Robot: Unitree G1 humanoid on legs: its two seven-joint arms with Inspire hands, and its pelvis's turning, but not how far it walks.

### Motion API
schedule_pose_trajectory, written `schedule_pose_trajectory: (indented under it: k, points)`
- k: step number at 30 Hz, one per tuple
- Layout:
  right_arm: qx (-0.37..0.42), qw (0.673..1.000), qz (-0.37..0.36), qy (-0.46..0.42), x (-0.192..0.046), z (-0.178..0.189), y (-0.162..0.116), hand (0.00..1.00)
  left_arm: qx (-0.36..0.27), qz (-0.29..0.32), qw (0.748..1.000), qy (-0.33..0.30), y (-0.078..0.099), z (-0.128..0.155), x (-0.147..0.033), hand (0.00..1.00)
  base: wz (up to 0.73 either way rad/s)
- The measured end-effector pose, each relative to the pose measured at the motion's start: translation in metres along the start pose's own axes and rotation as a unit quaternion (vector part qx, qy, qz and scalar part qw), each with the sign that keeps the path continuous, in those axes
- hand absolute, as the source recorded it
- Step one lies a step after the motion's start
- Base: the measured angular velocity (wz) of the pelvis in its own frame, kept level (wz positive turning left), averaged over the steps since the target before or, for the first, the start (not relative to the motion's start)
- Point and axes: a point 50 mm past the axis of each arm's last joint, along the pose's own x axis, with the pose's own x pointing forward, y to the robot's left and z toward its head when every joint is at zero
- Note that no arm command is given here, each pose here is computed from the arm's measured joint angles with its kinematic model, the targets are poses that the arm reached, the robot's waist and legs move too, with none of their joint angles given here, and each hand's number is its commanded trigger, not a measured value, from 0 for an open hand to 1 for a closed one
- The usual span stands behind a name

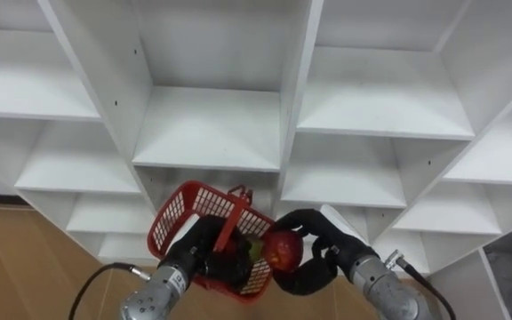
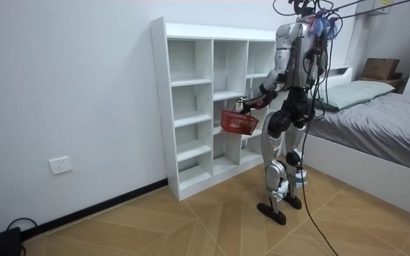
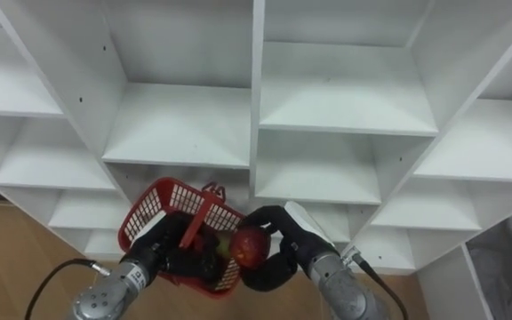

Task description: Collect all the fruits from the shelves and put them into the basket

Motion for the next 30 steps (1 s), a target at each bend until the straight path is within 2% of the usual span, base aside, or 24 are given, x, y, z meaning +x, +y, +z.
schedule_pose_trajectory:
  k: [7,17,30]
  points:
    - [-0.015,0.999,0.015,0.032,-0.001,-0.014,0.006,1.0,-0.003,-0.008,1.0,-0.004,-0.003,0.002,0.001,1.0,0.0]
    - [-0.028,0.999,0.017,0.028,0.001,-0.012,0.008,1.0,0.005,-0.05,0.999,-0.004,-0.012,0.002,0.001,1.0,0.01]
    - [-0.071,0.997,0.016,0.021,0.006,-0.006,0.003,1.0,0.005,-0.063,0.998,-0.003,-0.014,0.002,0.001,1.0,0.0]
